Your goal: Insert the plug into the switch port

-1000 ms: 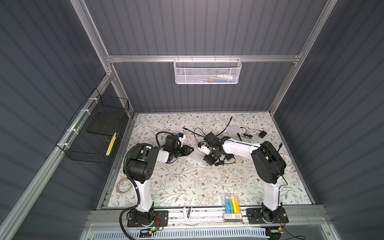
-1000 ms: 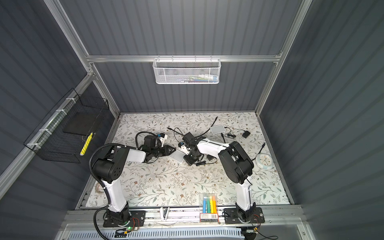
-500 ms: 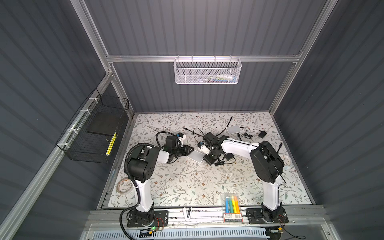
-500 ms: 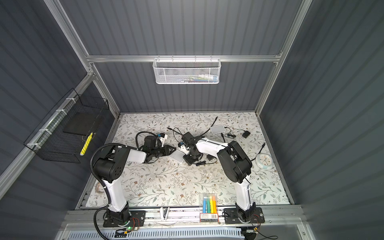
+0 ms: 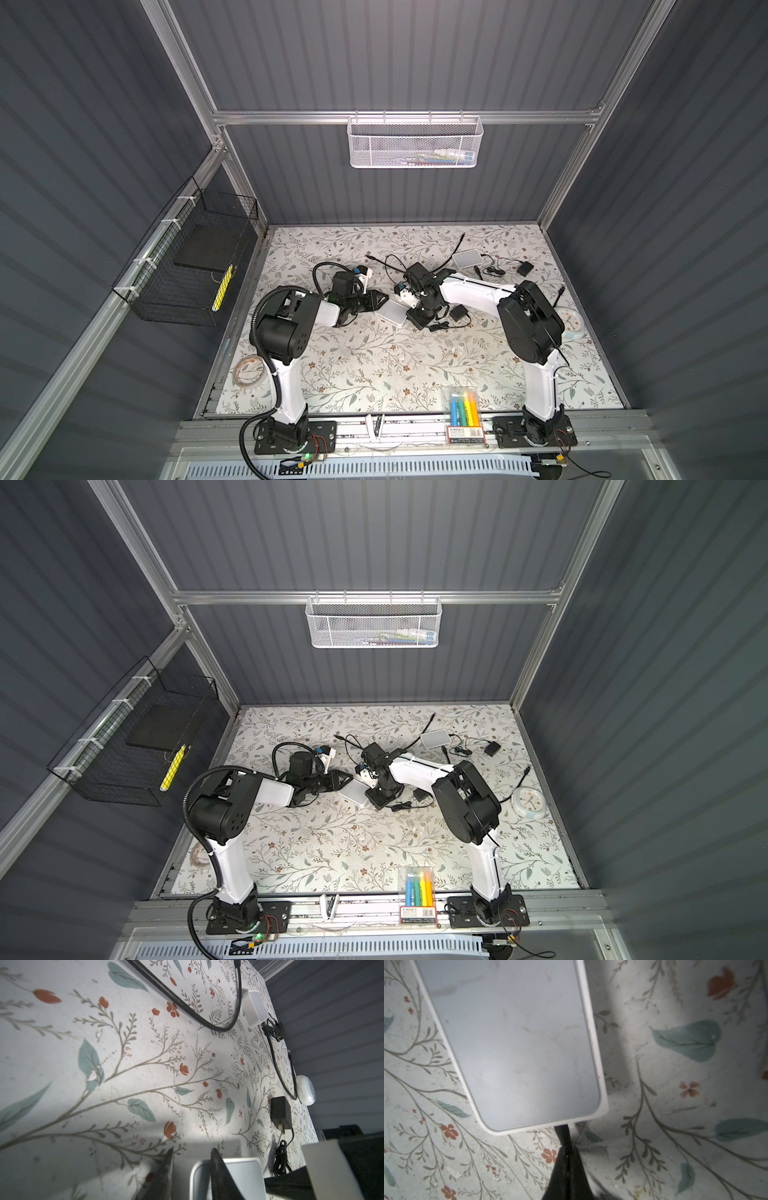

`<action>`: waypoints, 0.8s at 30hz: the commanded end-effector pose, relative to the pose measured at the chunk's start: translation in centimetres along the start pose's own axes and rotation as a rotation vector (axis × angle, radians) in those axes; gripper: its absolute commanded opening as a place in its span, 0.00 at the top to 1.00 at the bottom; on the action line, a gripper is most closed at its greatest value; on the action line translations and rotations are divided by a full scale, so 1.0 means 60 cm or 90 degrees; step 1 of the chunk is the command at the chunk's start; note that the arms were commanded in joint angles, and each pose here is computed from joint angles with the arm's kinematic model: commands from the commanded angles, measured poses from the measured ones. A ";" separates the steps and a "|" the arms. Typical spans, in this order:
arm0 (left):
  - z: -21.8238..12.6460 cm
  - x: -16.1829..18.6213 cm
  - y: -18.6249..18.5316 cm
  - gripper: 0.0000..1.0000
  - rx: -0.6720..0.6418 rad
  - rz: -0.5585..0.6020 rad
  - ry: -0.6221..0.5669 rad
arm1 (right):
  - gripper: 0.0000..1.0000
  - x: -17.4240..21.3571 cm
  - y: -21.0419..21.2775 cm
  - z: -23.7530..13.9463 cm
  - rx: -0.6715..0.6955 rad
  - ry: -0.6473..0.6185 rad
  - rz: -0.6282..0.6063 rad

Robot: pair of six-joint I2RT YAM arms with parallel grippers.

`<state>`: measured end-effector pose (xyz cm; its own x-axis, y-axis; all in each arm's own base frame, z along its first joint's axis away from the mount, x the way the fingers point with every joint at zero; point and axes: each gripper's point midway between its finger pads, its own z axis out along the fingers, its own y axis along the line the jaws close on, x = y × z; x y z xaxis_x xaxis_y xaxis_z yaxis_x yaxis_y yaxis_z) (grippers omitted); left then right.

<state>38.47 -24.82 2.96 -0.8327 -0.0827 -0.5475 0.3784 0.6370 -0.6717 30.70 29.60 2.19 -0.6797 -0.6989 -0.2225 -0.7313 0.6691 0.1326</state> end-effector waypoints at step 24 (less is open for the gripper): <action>-0.042 0.162 0.074 0.71 -0.144 -0.110 0.212 | 1.00 -0.123 0.003 -0.047 0.041 -0.226 -0.061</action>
<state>39.12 -22.52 3.16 -0.8334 -0.0890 -0.5454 0.3266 0.7168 -0.6161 32.40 30.56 2.15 -0.6442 -0.6956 -0.3181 -0.7494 0.6572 0.0805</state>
